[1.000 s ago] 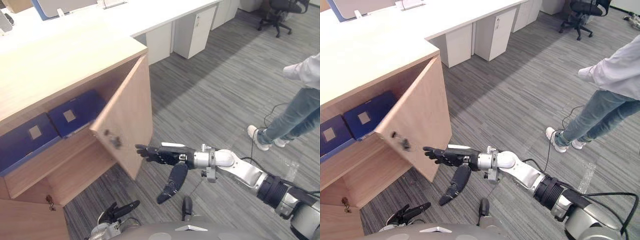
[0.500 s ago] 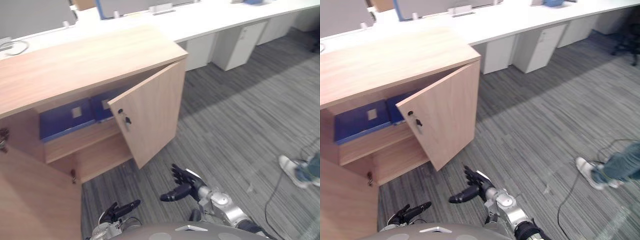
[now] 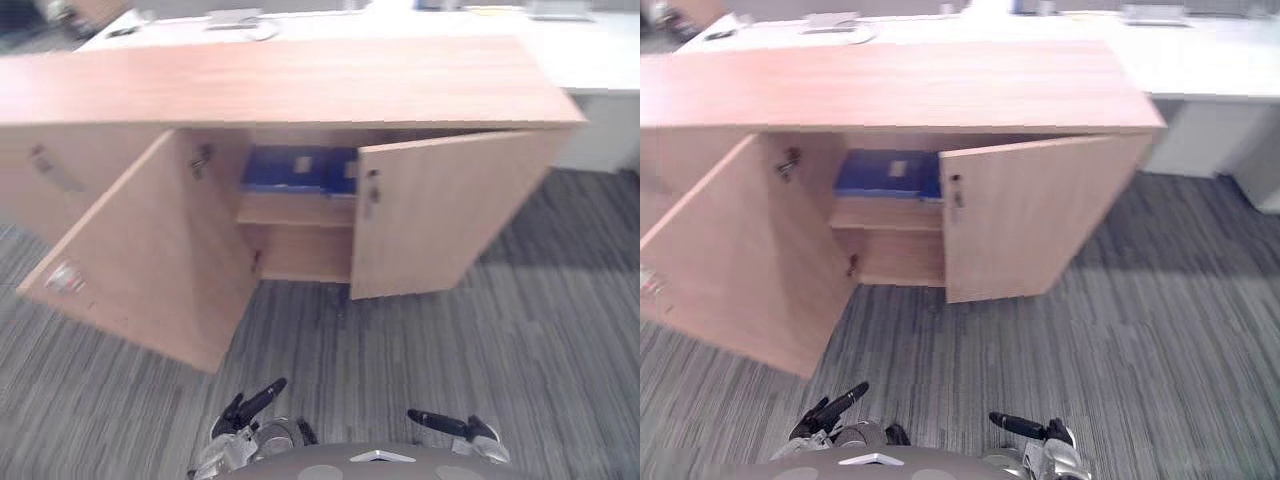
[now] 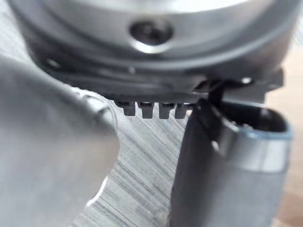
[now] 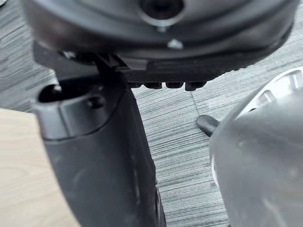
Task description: Walk over to the cabinet, pick up the folder, carry it to the office cabinet, place the folder inside the office cabinet, then close the office cabinet door
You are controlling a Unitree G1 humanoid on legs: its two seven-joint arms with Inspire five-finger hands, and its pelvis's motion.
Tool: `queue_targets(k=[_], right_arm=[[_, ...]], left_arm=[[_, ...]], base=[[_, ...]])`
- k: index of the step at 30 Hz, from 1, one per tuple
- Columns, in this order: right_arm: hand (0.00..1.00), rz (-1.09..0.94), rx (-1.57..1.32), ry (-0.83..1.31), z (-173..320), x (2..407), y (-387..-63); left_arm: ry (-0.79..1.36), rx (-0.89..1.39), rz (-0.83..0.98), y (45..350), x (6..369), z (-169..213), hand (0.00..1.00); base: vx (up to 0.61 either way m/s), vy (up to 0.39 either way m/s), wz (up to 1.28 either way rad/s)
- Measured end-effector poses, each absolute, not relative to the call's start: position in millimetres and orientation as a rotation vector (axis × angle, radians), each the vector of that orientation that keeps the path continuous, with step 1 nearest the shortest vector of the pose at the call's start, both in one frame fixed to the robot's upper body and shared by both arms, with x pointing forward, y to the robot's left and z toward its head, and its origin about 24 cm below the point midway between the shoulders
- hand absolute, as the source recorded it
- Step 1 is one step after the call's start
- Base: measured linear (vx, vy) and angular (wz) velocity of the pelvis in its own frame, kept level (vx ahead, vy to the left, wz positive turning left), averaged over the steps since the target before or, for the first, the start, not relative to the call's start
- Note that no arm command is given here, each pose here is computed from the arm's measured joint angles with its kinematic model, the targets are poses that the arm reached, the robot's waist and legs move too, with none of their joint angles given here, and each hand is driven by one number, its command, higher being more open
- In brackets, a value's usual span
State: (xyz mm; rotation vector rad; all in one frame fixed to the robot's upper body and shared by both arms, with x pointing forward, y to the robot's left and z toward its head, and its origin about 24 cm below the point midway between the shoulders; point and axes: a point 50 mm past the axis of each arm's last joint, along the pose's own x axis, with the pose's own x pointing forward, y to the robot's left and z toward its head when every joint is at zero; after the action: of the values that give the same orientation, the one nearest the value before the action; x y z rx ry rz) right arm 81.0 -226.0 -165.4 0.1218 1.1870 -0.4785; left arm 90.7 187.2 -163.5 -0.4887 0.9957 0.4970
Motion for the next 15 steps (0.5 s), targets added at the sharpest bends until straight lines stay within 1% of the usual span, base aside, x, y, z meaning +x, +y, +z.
queue_targets(k=[2,7,12,15], right_arm=[[1.00,-0.495,0.156,1.191,-167.2,75.0,-220.7],[1.00,-0.508,0.153,1.186,-165.6,73.7,-228.8],[1.00,-0.532,0.141,1.218,-165.7,62.3,-237.8],[1.00,-0.547,0.152,1.203,-165.3,60.8,-239.0]], left_arm=[[1.002,-0.475,0.487,188.8,91.1,-163.5,1.00],[1.030,-0.456,0.410,178.6,87.2,-165.3,1.00],[1.043,-0.429,0.351,177.7,84.1,-165.6,1.00],[1.052,-0.405,0.340,183.5,83.6,-165.3,1.00]], base=[[-0.10,0.126,1.43],[-0.06,0.056,0.95],[0.13,0.017,0.70],[0.17,-0.010,0.66]])
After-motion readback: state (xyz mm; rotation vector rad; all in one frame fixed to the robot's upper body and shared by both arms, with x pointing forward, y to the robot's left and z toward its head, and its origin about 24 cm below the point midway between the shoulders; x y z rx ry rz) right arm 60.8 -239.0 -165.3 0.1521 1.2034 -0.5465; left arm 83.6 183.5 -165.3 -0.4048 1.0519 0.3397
